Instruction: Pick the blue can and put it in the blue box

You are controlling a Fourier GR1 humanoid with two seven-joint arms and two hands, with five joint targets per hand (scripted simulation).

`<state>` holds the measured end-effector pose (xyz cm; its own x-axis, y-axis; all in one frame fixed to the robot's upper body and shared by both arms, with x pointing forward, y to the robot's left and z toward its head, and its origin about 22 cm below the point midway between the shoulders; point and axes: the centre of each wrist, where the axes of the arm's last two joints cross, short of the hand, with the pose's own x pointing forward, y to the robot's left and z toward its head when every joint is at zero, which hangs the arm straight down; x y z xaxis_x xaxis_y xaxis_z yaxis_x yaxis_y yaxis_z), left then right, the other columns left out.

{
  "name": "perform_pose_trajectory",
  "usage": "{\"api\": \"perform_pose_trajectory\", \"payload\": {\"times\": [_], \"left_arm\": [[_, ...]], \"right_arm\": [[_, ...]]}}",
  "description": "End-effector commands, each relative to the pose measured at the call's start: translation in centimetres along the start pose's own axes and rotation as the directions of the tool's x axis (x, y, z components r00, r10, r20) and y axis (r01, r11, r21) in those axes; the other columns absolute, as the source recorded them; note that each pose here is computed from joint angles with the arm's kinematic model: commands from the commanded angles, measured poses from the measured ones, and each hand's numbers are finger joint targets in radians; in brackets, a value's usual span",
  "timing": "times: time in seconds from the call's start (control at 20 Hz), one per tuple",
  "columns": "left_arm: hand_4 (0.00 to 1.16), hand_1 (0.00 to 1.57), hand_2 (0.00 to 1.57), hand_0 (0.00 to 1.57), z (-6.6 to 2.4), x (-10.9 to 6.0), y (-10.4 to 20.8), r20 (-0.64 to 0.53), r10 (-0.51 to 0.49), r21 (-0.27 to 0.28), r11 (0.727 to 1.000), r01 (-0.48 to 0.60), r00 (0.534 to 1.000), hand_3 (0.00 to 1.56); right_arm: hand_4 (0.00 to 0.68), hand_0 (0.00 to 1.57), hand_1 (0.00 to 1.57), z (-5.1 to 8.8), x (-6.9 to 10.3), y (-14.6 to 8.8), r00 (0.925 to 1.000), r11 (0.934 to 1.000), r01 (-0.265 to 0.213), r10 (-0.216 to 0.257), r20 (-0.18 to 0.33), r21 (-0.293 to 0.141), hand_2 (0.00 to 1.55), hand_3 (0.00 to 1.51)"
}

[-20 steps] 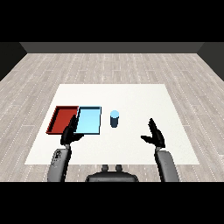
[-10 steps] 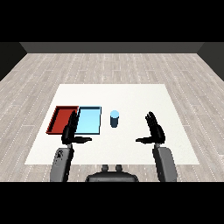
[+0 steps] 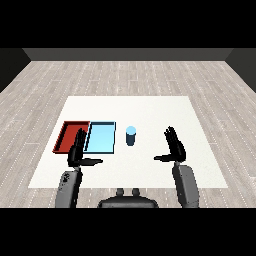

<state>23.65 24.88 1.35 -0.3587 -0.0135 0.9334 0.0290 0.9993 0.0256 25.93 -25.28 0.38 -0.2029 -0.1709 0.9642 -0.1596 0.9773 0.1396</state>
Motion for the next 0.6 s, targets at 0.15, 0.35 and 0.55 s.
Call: {"api": "perform_pose_trajectory", "payload": {"times": [0.15, 0.35, 0.55], "left_arm": [[0.0, 0.0, 0.0, 0.0, -0.73, 2.0, -0.2, 0.009, 0.026, 0.017, 1.0, -0.026, 1.0, 0.0], [0.0, 0.0, 0.0, 0.0, 0.24, -0.1, 0.2, 0.009, 0.013, 0.023, 1.0, -0.013, 1.0, 0.0], [0.0, 0.0, 0.0, 0.0, 0.92, 1.4, 0.8, 0.0, 0.036, 0.005, 0.999, -0.036, 0.999, 0.0]], "right_arm": [[0.0, 0.0, 0.0, -2.8, -1.3, -1.0, 0.9968, 0.9989, 0.046, -0.047, -0.064, -0.011, 0.0, 0.0], [0.0, 0.0, 0.0, -4.4, -1.7, 2.7, 0.9934, 0.9953, 0.094, -0.096, -0.063, -0.023, 0.0, 0.0], [0.0, 0.0, 0.0, -5.8, -4.4, 2.5, 0.9922, 0.9944, 0.094, -0.098, -0.077, -0.049, 0.0, 0.0]]}}
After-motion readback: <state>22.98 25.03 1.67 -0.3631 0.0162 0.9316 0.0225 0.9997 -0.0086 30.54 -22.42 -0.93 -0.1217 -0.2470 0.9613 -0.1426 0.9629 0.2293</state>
